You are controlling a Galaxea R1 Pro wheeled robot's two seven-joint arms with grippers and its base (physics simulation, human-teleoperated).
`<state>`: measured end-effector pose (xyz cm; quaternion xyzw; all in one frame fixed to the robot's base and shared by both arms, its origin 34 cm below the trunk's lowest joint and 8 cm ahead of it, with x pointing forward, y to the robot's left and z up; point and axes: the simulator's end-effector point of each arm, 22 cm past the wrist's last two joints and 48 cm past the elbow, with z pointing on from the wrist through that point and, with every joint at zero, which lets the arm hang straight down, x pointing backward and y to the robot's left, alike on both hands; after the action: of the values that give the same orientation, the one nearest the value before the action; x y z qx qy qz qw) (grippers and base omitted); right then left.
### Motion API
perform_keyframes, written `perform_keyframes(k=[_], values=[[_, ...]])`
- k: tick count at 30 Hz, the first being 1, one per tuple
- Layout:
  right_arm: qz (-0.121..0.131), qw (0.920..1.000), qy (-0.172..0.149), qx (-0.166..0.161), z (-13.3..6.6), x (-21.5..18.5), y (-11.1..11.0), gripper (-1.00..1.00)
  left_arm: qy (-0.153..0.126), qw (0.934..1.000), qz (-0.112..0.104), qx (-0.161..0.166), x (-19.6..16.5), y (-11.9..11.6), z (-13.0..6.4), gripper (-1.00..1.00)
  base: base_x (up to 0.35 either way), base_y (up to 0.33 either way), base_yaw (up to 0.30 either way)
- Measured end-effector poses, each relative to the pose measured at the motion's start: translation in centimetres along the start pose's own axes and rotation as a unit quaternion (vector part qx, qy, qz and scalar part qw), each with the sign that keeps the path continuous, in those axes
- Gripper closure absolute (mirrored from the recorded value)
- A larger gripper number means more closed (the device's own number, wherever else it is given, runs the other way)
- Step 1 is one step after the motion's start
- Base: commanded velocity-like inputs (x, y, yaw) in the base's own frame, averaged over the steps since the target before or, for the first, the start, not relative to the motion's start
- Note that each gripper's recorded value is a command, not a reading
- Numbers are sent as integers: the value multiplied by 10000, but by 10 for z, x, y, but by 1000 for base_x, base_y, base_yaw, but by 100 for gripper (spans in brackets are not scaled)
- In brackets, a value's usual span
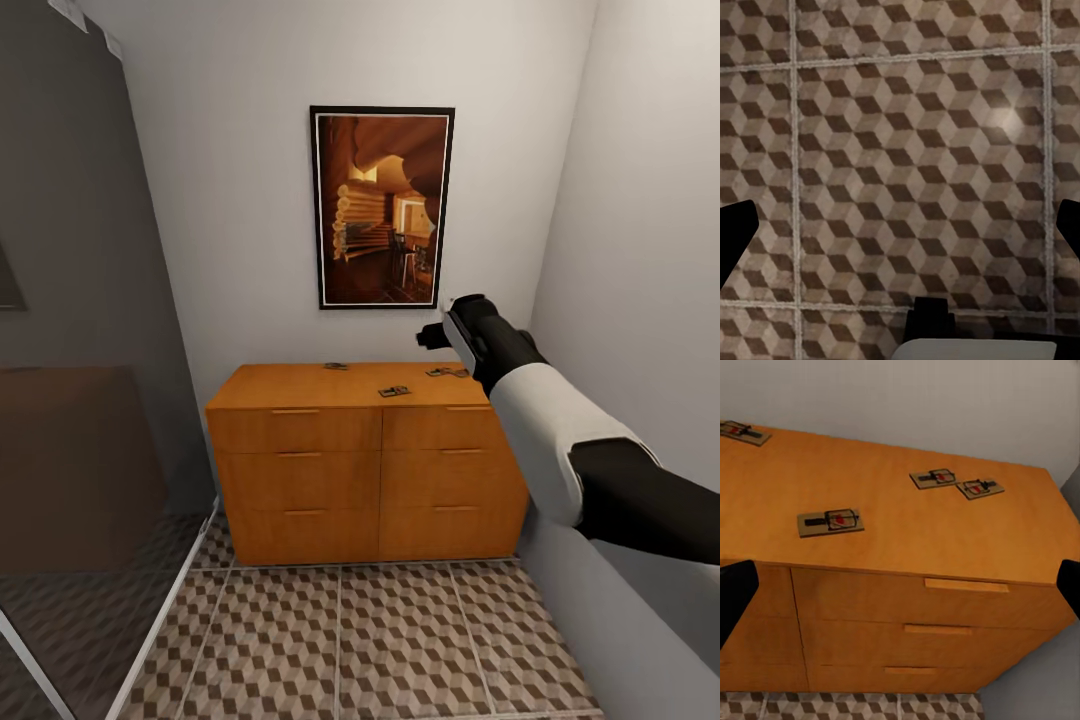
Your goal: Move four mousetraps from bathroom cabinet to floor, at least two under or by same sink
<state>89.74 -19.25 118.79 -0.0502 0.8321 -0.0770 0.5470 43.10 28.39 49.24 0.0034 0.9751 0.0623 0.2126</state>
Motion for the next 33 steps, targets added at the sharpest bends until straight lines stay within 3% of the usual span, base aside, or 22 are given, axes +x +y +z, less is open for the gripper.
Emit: perform_keyframes(k=[9, 33], values=[[-19, 9998, -109, -150, -1, -5, 18, -100, 1, 10000, 1, -2, 0, 0, 0, -100, 125, 17, 0], [-24, 9995, -157, -279, -2, -7, 32, -100, 3, 10000, -11, -5, 0, 1, 0, -100, 298, 101, 0]])
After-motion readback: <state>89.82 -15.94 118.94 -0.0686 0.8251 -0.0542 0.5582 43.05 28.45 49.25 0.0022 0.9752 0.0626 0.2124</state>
